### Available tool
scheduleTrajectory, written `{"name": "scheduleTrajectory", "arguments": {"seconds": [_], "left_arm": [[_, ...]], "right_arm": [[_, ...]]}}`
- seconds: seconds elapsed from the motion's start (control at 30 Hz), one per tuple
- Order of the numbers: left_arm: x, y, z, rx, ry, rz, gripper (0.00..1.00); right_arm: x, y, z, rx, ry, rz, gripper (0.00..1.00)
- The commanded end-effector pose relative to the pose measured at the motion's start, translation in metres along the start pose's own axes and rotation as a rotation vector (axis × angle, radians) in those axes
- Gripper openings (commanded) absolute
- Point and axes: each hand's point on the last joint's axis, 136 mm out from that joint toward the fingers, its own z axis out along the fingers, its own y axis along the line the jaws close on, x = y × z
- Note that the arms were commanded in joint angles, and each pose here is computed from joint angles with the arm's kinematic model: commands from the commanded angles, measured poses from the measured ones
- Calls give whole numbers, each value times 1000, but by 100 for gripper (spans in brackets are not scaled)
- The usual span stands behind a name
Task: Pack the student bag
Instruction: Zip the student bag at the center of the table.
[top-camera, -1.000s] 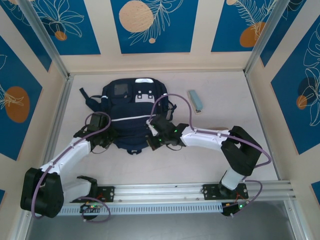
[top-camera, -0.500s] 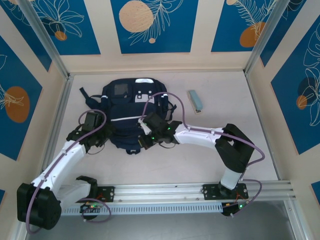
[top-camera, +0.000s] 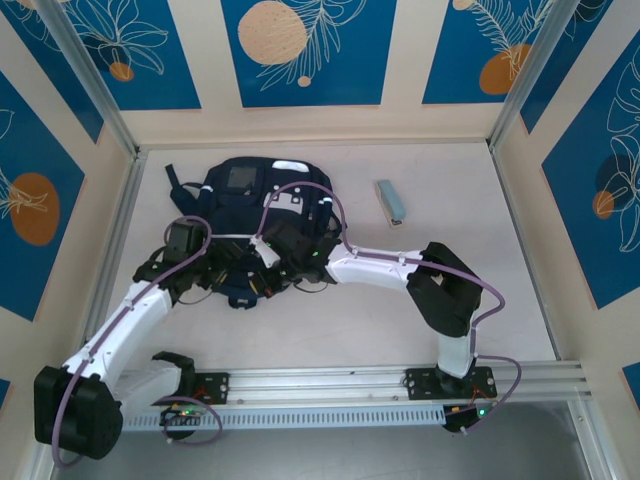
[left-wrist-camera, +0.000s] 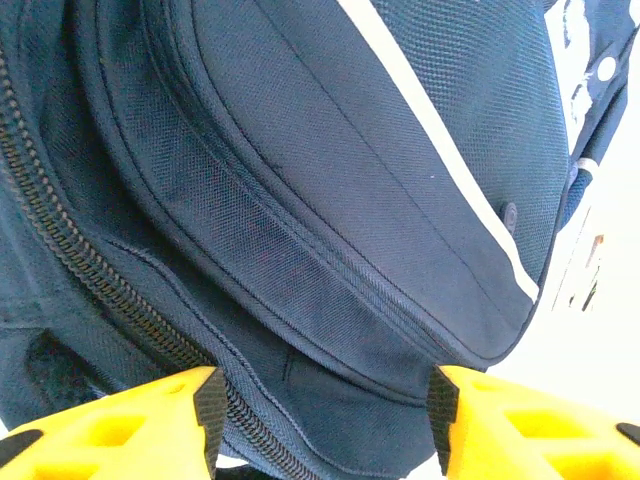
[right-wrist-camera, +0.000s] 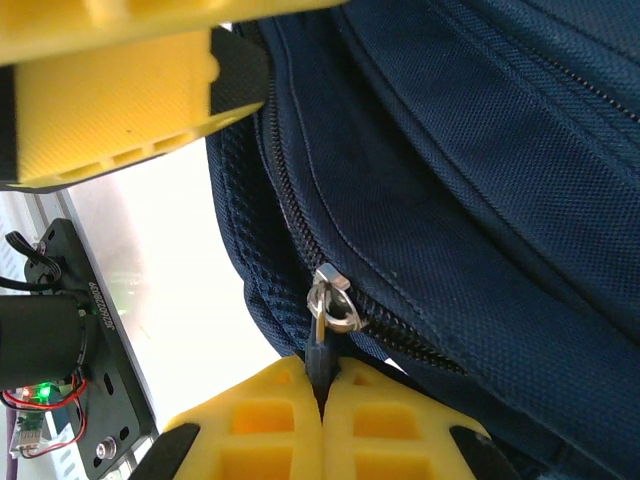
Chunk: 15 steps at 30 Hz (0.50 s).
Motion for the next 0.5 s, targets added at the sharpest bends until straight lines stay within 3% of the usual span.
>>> {"name": "scheduleTrajectory", "arguments": {"seconds": [0.0, 0.2, 0.47], "left_arm": [[8, -1, 11, 11, 43, -53, 55], [11, 12, 21, -50, 25, -70, 52], [5, 32, -2, -189, -79, -14, 50]], "right_arm": [[-20, 25, -8, -75, -52, -37, 0], [-17, 20, -10, -54, -51, -29, 0], [-15, 10, -8, -9, -49, -14, 0]]}}
